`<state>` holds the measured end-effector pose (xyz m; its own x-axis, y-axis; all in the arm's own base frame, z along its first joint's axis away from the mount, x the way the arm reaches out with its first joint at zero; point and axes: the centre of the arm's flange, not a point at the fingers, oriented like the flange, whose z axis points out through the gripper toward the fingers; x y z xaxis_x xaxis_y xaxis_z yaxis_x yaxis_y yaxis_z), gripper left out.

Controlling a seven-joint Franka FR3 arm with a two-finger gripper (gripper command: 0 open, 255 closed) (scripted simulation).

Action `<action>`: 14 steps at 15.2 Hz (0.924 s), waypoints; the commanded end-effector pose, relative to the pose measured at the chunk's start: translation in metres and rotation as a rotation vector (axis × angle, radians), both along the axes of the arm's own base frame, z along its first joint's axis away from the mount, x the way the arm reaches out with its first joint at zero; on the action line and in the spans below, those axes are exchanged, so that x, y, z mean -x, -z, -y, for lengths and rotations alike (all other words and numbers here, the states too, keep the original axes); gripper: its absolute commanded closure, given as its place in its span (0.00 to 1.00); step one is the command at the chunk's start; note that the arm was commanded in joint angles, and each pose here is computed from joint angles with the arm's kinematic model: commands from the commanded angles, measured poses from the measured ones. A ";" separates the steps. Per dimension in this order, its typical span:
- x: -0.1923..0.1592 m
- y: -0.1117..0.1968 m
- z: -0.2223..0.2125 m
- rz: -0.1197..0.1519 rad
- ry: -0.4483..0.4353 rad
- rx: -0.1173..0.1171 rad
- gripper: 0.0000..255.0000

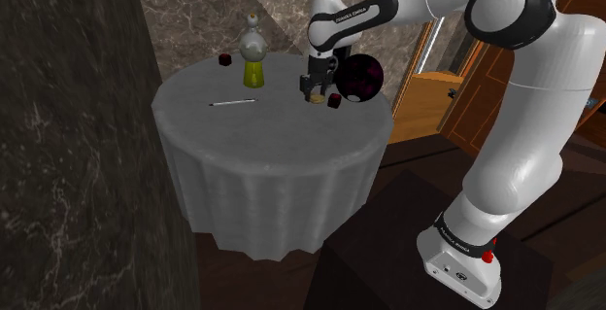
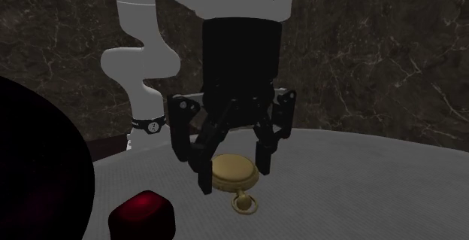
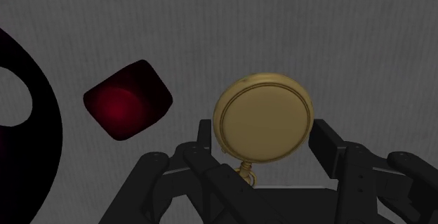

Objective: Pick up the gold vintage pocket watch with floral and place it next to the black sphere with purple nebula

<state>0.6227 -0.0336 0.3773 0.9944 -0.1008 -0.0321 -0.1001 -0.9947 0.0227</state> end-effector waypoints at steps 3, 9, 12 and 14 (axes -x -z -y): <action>0.000 0.020 -0.001 0.001 0.000 0.000 1.00; 0.000 0.034 -0.001 0.001 0.000 0.000 1.00; 0.000 0.034 -0.001 0.001 0.000 0.000 1.00; 0.000 0.034 -0.001 0.001 0.000 0.000 0.00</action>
